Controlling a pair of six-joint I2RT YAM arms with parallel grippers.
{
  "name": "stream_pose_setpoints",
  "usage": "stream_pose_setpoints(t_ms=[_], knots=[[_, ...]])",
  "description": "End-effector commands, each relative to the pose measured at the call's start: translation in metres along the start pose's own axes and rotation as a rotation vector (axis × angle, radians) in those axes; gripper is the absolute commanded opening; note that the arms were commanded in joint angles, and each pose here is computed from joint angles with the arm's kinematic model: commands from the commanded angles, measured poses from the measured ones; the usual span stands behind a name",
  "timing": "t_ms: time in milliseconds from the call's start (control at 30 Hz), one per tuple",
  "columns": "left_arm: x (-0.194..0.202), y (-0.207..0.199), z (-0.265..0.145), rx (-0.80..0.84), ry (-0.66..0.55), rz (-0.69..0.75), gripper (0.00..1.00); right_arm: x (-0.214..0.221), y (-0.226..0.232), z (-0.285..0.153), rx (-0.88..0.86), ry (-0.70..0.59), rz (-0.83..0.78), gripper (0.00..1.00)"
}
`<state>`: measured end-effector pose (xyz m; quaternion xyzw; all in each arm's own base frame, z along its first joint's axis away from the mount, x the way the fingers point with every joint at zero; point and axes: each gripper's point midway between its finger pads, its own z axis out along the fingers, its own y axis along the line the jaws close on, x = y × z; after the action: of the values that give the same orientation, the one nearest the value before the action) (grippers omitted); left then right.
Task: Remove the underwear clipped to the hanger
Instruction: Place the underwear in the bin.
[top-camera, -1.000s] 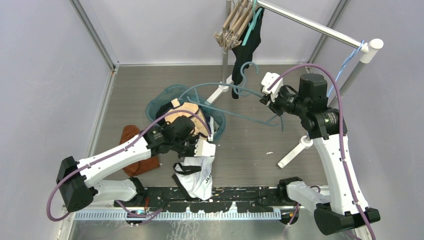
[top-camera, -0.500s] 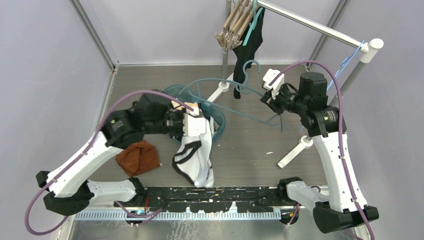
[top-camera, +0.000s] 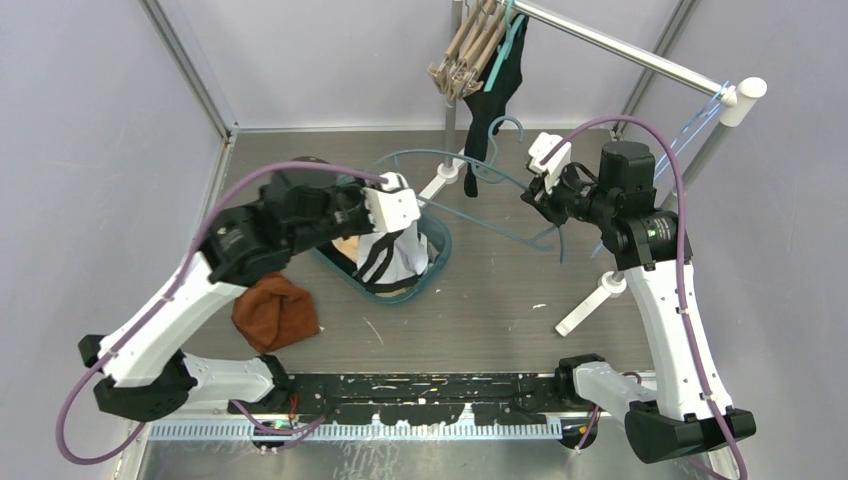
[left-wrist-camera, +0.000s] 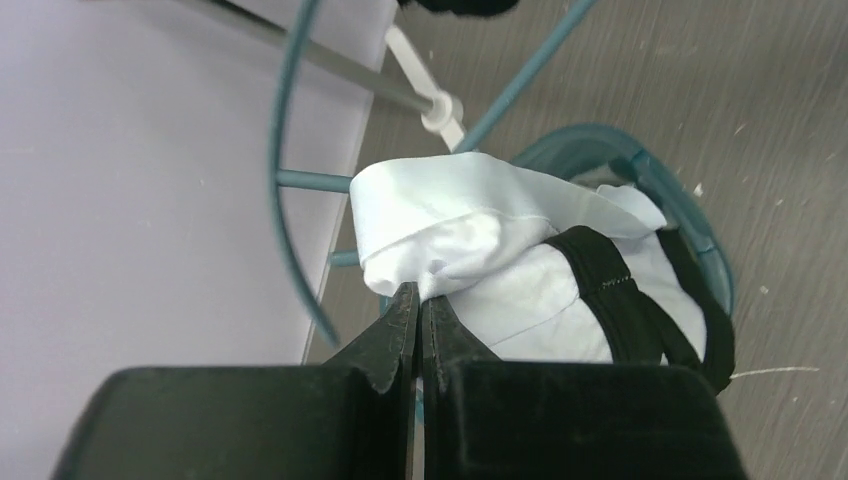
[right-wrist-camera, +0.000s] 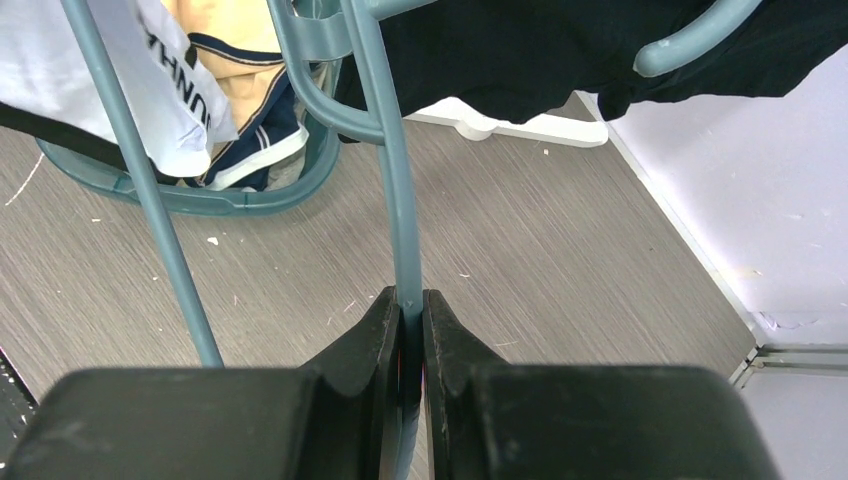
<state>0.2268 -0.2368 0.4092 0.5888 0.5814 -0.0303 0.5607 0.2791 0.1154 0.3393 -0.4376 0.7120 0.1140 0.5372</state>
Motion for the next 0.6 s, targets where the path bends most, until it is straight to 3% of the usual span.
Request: stream_pose_setpoints(t_ms=[0,567], knots=[[0.020,0.022,0.030,-0.153,0.099,0.094,0.00,-0.029,-0.013,-0.007,0.048,-0.083,-0.025,0.01],[0.115,-0.113,0.136,0.201,0.209,0.093,0.00,-0.031,-0.010,-0.006,0.027,-0.096,-0.022,0.01]])
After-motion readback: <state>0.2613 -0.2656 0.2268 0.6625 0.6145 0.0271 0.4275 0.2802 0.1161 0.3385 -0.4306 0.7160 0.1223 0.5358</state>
